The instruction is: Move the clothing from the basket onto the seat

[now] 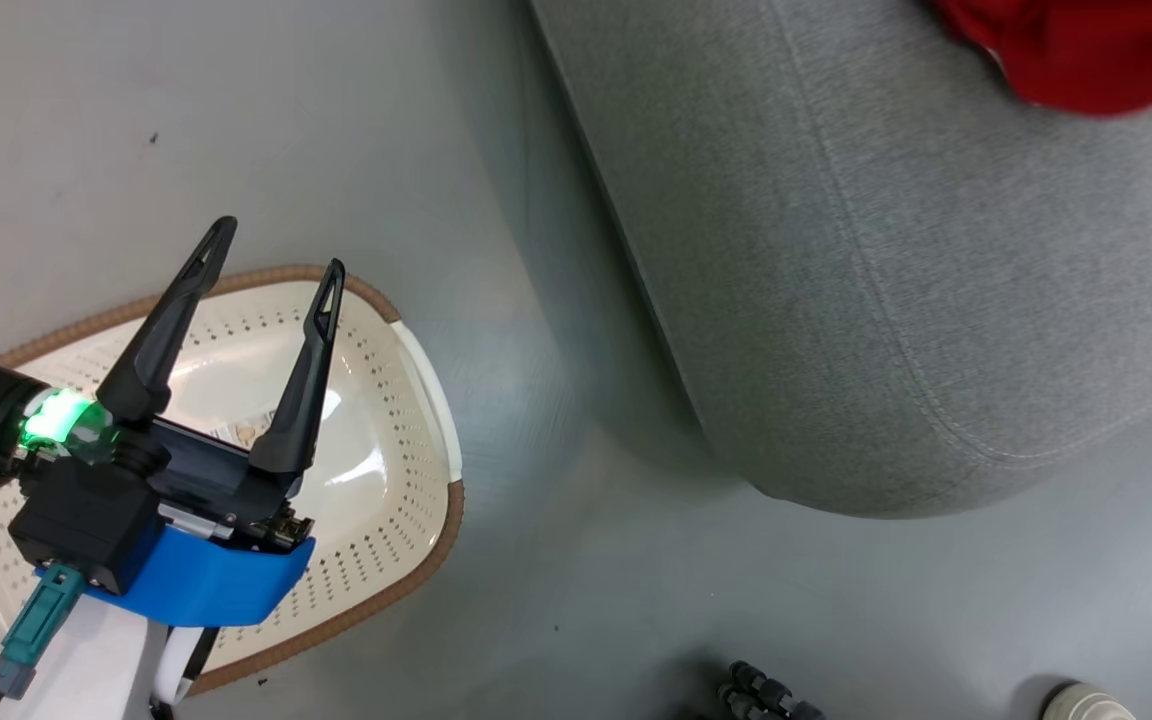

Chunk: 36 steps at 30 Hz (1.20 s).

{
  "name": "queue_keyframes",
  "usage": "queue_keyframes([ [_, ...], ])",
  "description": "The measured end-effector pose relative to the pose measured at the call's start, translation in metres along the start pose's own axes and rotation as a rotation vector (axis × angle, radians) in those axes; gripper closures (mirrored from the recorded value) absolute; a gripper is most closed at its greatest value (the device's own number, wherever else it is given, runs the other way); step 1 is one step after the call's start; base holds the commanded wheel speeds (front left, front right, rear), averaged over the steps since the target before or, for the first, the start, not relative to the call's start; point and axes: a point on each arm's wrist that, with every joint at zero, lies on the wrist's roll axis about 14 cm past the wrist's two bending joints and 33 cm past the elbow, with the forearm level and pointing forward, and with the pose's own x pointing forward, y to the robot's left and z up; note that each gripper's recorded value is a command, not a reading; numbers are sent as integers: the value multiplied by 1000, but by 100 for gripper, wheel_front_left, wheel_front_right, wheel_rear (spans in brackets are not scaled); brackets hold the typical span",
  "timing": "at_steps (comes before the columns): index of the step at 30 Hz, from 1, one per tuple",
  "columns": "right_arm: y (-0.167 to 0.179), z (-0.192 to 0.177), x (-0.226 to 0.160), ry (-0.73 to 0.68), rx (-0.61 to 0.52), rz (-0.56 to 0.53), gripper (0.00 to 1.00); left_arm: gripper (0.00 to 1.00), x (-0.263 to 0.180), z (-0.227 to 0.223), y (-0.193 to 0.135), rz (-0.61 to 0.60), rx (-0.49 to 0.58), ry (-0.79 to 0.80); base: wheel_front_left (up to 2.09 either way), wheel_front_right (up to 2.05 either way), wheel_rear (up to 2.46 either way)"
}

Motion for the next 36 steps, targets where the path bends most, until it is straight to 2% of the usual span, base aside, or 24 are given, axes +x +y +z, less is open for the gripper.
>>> queue_keyframes([
  [3,3,-53,-12,122,-20,-12,100,0,-3,-9,7,4,8,19,0,0,0],
  [6,2,-88,-22,206,-18,-31,100,0,-6,-12,11,11,9,27,0,0,0],
  [7,3,-98,-26,233,-24,-33,78,0,-7,-13,12,13,10,29,0,0,0],
  [8,3,-108,-30,260,-28,-34,52,0,-8,-14,13,16,10,31,0,0,0],
  [9,4,-115,-34,280,-20,-40,0,0,-8,-14,13,19,9,32,0,0,0],
  [14,13,-132,-41,337,-15,-31,0,0,-9,-11,14,23,7,28,0,0,0],
  [25,17,-115,-42,310,-18,-10,0,0,-8,6,5,30,8,9,0,0,0],
  [31,15,-107,-63,318,-35,20,0,0,-9,26,-4,54,13,-11,0,0,0],
  [36,12,-87,-81,277,18,16,0,0,-13,55,-14,82,16,-57,0,0,0],
])
